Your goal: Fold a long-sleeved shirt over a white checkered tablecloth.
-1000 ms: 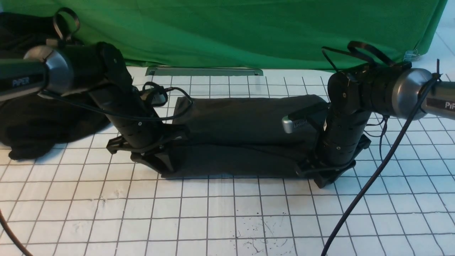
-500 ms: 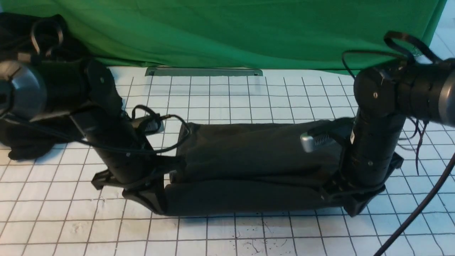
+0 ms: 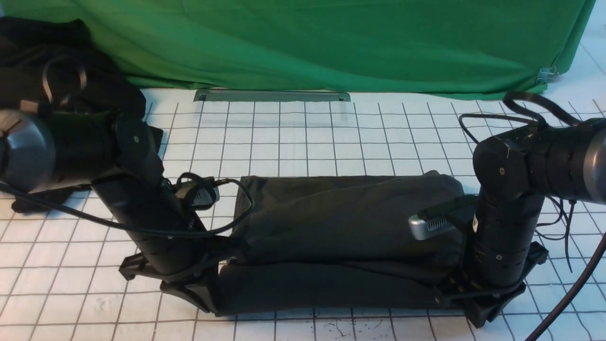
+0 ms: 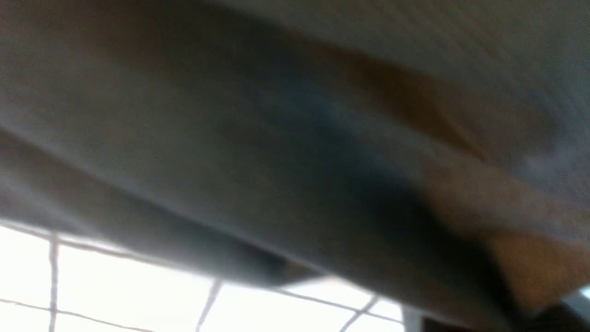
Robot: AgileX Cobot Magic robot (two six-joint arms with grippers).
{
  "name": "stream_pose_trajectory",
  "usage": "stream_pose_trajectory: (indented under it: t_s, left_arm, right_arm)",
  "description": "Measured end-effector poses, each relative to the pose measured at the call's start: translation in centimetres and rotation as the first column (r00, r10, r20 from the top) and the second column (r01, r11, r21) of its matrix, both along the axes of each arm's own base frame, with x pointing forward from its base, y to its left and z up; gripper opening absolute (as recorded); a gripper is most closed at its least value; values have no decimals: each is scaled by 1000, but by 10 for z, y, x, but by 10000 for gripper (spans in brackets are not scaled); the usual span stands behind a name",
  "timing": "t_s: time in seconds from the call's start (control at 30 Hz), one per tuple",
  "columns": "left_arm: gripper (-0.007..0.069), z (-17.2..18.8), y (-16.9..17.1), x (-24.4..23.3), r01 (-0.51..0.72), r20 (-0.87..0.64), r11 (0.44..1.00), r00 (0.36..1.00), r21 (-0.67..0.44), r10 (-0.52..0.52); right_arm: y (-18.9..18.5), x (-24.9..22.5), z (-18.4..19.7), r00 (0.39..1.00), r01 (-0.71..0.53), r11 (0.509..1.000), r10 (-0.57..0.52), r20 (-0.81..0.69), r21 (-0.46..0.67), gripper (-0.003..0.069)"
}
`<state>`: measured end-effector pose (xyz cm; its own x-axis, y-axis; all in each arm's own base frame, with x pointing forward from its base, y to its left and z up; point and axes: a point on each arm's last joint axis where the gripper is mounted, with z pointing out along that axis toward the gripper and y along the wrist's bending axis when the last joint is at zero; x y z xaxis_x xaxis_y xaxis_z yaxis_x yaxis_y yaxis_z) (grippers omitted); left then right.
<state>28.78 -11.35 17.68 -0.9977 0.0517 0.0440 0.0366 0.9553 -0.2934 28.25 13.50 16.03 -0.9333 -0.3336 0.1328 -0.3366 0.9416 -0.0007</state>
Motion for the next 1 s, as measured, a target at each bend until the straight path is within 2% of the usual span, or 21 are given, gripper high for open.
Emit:
stream_pose_trajectory:
  t_s: [0.03,0.07,0.1,0.13,0.17,0.27,0.3,0.37,0.43,0.47,0.6,0.67,0.73,0.83,0.87,0.9,0.93,0.97,1.0]
  left_arm:
    - [77,2,0,1,-5,14,1000,1000,-1,5]
    - [87,2,0,1,-8,19,1000,1000,-2,8]
    - [132,7,0,1,-14,46,1000,999,-6,14]
    - [139,8,0,1,-16,49,1000,999,-7,16]
    - [185,14,1,0,-16,70,1000,997,-12,17]
    - [297,36,4,-6,-9,136,1000,991,-21,12]
    - [303,37,4,-6,-9,140,1000,990,-23,12]
    - [379,59,7,-14,2,208,1000,978,-29,4]
    - [405,69,8,-18,5,241,999,970,-37,4]
    - [429,82,10,-24,6,281,999,960,-49,8]
    - [444,101,13,-34,9,344,998,939,-69,16]
    - [436,115,15,-40,7,393,996,919,-85,27]
    - [419,120,16,-43,6,421,996,907,-91,33]
    - [377,125,17,-43,4,452,996,891,-92,38]
    - [353,126,18,-43,4,458,996,888,-92,39]
    - [348,126,18,-43,4,459,996,887,-91,39]
    - [330,126,18,-43,3,462,996,886,-91,39]
    - [281,126,18,-43,2,465,996,884,-91,40]
    - [260,126,18,-42,2,468,996,883,-92,42]
  right_arm:
    - [-1,0,1,1000,6,1000,-6,1,-5,209]
    - [-1,-1,2,1000,5,1000,-5,3,-6,218]
    - [-2,-1,7,1000,11,1000,-11,17,-7,301]
    - [-2,-1,8,1000,11,1000,-11,21,-5,310]
    - [-2,-3,16,999,9,1000,-9,38,3,370]
    - [-5,-11,41,996,5,1000,-7,87,27,450]
    - [-5,-11,43,996,4,1000,-7,93,30,452]
    - [-12,-24,73,990,-10,999,4,139,47,455]
    - [-15,-30,86,987,-21,998,12,163,55,441]
    - [-22,-43,111,973,-37,996,18,228,79,405]
    - [-36,-72,156,925,-70,988,13,380,135,265]
    - [-53,-105,194,849,-99,979,-11,528,180,126]
    - [-67,-130,216,777,-124,969,-39,629,213,50]
    - [-85,-168,241,633,-175,947,-102,768,270,9]
    - [-95,-189,250,533,-214,930,-147,834,300,3]
    - [-95,-189,249,536,-212,930,-145,832,299,3]
    - [-102,-203,252,461,-243,917,-177,870,315,1]
    - [-113,-227,251,320,-304,896,-224,921,324,-2]
    - [-117,-237,247,246,-337,888,-238,940,313,-3]
